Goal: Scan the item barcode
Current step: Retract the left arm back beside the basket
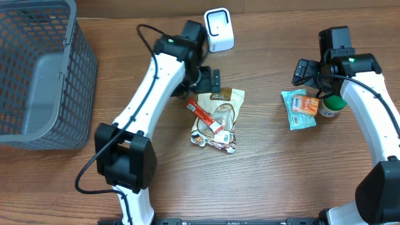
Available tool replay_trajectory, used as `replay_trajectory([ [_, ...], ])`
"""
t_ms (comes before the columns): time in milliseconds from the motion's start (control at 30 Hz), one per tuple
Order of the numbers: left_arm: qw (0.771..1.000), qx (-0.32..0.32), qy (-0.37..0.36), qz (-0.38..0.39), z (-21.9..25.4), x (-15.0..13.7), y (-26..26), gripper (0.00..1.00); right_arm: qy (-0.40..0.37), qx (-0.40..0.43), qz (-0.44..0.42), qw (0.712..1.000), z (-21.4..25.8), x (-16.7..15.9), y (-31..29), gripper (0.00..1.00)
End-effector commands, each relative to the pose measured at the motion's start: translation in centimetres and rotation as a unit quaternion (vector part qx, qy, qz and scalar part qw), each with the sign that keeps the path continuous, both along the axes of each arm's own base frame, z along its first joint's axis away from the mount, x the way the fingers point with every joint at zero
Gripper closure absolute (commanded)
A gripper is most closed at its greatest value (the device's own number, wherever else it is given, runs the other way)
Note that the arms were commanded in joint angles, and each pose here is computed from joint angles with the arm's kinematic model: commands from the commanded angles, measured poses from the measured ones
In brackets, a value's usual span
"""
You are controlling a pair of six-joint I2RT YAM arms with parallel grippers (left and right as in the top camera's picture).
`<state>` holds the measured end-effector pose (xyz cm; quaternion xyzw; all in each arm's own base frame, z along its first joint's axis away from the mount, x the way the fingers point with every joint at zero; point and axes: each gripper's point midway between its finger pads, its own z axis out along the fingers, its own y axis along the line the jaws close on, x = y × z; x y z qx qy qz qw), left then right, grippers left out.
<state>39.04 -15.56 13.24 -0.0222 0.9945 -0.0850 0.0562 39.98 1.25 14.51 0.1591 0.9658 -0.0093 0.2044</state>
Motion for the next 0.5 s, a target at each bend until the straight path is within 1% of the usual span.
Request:
replay_trajectory([
  [0,0.999,-0.004,-0.012,0.029,0.6,1.5,2.8,0.0,-0.018,0.0,-0.001,1.0,1.3,0.4,0.0,0.0],
  [233,0.995,0.0,-0.01,0.096,0.6,2.8,8.4,0.0,-0.018,0.0,-0.001,1.0,1.3,0.4,0.0,0.0],
  [467,0.99,0.0,-0.01,0.138,0.6,3.2,11.8,0.0,-0.018,0.0,-0.001,1.0,1.3,0.4,0.0,0.0],
])
